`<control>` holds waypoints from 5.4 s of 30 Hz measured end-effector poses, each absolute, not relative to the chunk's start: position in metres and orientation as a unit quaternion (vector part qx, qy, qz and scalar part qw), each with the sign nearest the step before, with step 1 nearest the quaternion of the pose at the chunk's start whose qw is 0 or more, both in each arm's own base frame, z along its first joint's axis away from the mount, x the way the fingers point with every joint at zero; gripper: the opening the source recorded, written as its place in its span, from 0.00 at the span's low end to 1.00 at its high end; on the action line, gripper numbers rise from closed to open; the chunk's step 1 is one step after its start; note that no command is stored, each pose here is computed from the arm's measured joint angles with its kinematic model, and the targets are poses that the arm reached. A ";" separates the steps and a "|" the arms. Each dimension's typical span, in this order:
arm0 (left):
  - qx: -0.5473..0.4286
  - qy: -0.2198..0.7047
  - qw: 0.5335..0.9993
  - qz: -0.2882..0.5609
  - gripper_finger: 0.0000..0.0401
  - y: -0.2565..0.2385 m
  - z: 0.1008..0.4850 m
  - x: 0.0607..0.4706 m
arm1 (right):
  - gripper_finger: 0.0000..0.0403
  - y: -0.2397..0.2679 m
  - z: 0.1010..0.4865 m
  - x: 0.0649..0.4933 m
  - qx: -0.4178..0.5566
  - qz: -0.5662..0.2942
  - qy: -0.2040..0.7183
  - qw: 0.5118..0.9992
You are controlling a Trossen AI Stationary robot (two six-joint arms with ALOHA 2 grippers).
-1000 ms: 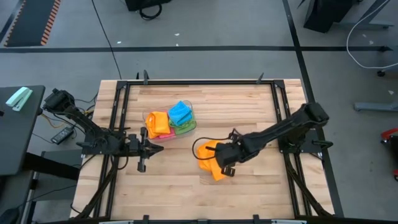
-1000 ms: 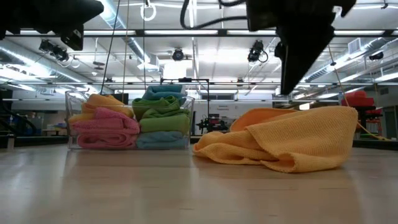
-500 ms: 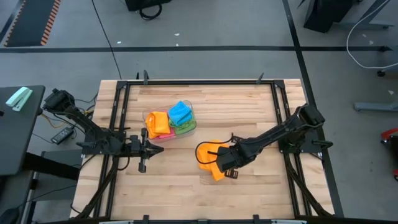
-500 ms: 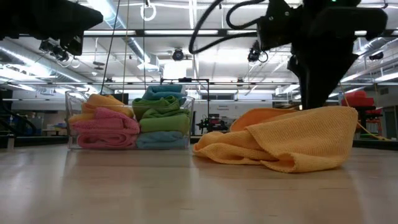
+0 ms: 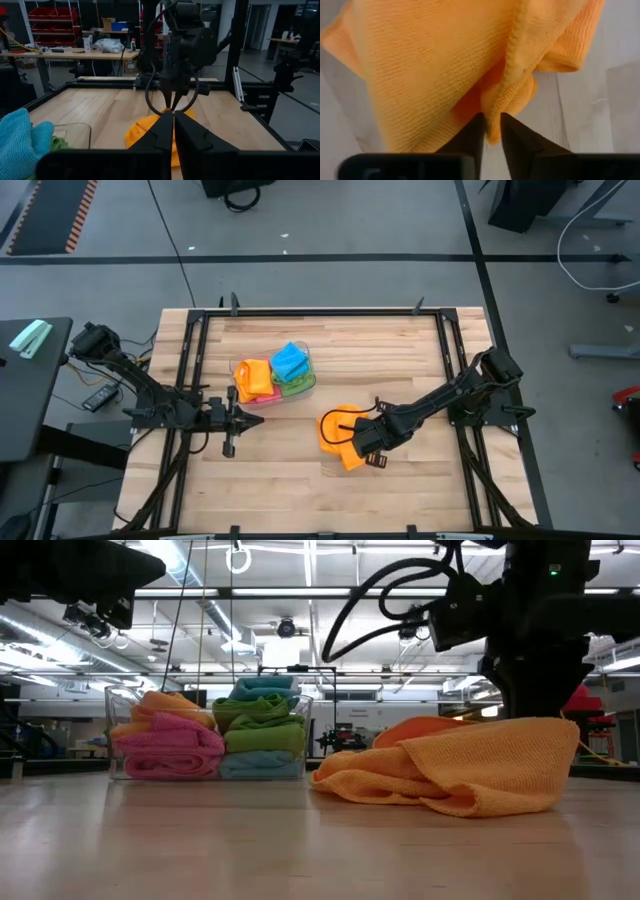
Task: Fold microfiber towels
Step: Fold the yellow microfiber towel
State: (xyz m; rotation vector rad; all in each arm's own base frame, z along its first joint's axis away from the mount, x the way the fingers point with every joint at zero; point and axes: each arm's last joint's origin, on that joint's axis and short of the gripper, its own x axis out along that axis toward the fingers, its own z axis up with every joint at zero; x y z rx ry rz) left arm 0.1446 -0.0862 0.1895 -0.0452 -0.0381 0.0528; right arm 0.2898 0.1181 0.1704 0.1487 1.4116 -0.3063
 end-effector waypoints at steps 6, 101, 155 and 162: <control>-0.053 -0.017 0.998 0.001 0.04 -0.088 0.192 0.146 | 0.02 0.119 0.176 0.292 0.065 -0.134 0.643 0.751; 0.029 0.182 0.977 0.109 0.46 -0.087 0.159 0.287 | 0.02 0.091 0.439 0.322 0.036 -0.275 0.234 0.932; 0.012 0.123 0.991 0.042 0.02 -0.111 0.247 0.212 | 0.02 0.097 0.414 0.294 0.023 -0.195 0.432 0.880; 0.004 0.111 0.993 0.039 0.02 -0.108 0.255 0.207 | 0.02 0.106 0.413 0.290 0.018 -0.185 0.436 0.881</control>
